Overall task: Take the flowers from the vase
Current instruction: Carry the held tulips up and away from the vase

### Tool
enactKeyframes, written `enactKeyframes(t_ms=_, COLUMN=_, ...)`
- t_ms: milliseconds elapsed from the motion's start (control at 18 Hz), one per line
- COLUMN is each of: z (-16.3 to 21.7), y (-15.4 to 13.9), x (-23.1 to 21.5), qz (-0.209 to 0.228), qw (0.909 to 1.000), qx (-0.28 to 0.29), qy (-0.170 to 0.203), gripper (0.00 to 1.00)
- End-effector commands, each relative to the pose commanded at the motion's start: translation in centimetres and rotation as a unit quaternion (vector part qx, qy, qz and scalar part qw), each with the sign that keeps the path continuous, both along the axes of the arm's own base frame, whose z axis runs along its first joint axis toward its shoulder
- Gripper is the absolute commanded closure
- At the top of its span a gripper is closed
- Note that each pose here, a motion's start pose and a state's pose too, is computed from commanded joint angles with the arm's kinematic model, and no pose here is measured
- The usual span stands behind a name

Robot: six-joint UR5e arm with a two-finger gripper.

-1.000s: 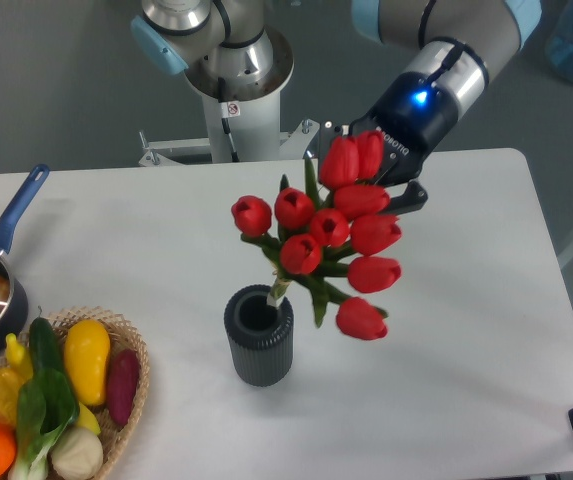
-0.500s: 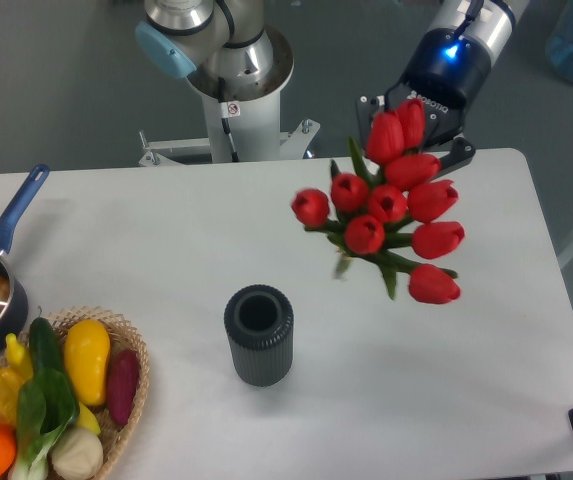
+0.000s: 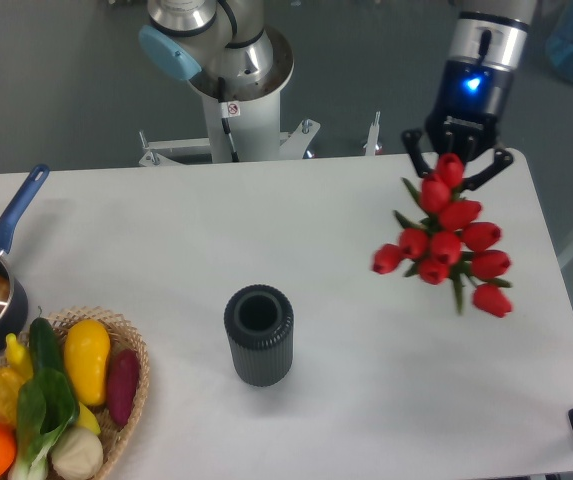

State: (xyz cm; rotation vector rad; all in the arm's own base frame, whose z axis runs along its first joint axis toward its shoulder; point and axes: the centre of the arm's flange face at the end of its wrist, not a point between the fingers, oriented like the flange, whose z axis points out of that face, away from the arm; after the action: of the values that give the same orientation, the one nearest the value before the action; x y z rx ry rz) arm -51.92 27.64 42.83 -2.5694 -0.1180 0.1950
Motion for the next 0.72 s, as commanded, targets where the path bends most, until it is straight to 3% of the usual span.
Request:
enactKeyframes(t_ms=222, z=-3.3, y=0.2, x=-0.2, qz=0.009, qw=0.9928, qx=-0.119, qy=-0.003, gripper=1.0)
enactKeyframes(t_ms=444, z=-4.6, y=-1.2, x=-1.5, qz=0.017, qw=0.9862, qx=-0.161, qy=-0.033, gripper=1.0)
enactKeyframes(t_ms=611, z=-3.2, y=-1.7, x=-3.5, qz=0.022, qw=0.9731, qx=-0.226, qy=-0.041, gripper=1.0)
enactKeyframes(t_ms=722, z=-3.0, y=-0.5, x=-4.5, qz=-0.008, qw=0.9681, qx=-0.247, qy=-0.044, gripper=1.0)
